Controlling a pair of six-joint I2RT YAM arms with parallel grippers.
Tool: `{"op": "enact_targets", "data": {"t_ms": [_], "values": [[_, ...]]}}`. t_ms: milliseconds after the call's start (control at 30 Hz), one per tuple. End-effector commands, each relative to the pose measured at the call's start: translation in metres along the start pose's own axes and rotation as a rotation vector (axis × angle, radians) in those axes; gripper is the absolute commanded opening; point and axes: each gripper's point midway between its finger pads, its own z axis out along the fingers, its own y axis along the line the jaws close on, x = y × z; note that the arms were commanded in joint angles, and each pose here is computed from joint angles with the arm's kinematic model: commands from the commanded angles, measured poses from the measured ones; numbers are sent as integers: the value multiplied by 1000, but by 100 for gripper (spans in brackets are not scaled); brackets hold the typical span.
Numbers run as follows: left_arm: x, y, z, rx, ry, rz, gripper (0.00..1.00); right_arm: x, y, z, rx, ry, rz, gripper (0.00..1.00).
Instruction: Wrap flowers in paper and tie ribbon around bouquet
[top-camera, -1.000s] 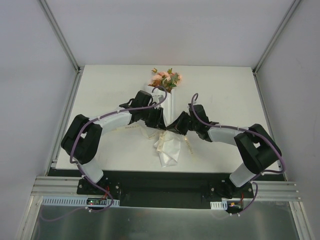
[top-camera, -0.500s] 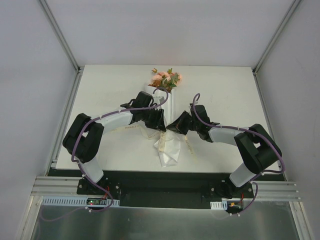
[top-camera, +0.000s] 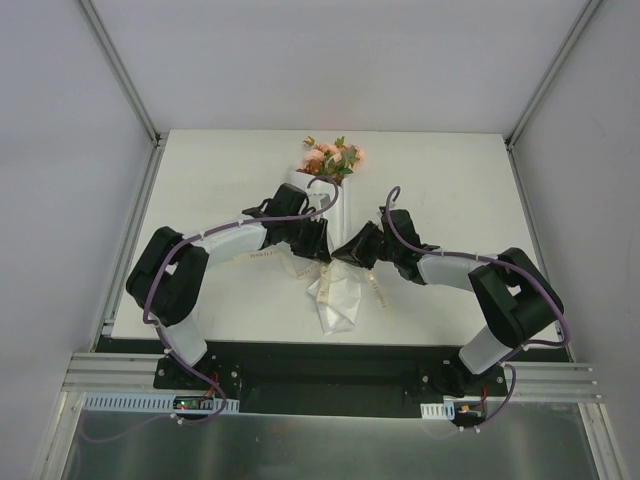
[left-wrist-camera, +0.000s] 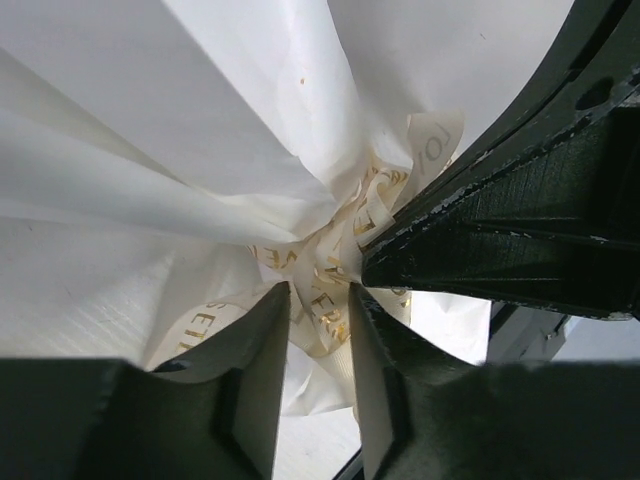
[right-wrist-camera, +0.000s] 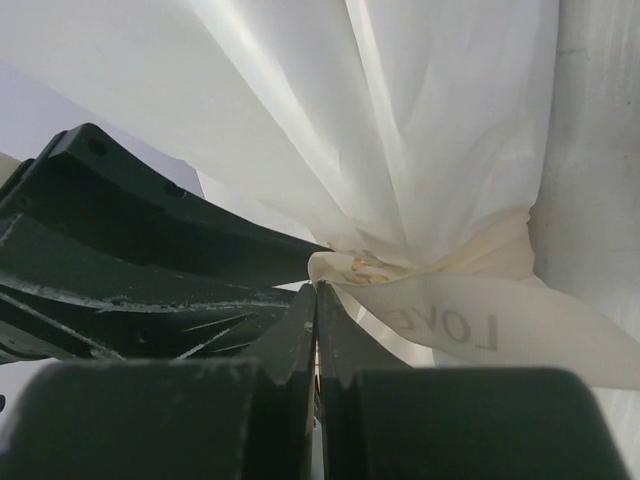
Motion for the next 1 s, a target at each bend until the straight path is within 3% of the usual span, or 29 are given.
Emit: {"op": "enact_targets", "data": {"t_ms": [0,33,167,233,433,500,600,667,767,800,967], "values": [[-15,-6,0,-9,-35,20,24,-2,22,-9,-84,-15,-29,1],[-14,-5,0,-12,-39,19,15,-2,21,-10,-81,-15,-29,0],[-22,-10,-7,-6,-93,45,5,4,10,-12,-50,1,-59,7],[-22,-11,-9,-3,-97,51,4,6,3,-14,-13,9,-82,16],[-21,-16,-12,22,-112,47,0,13,-6,-23,21,20,-151,25],[-24,-21,-15,40,-127,49,0,15,-10,-24,32,27,-158,24],[-23,-24,-17,50,-131,51,0,14,-9,-21,33,31,-161,9],[-20,-25,-17,59,-121,43,0,14,-8,-19,30,41,-166,6],[-15,-25,-17,63,-112,25,0,12,-5,-18,27,35,-166,23],[-12,-24,-17,62,-106,19,0,12,-4,-18,25,34,-165,34],[-5,-19,-12,54,-85,-16,2,7,6,-11,-2,34,-142,40]]}}
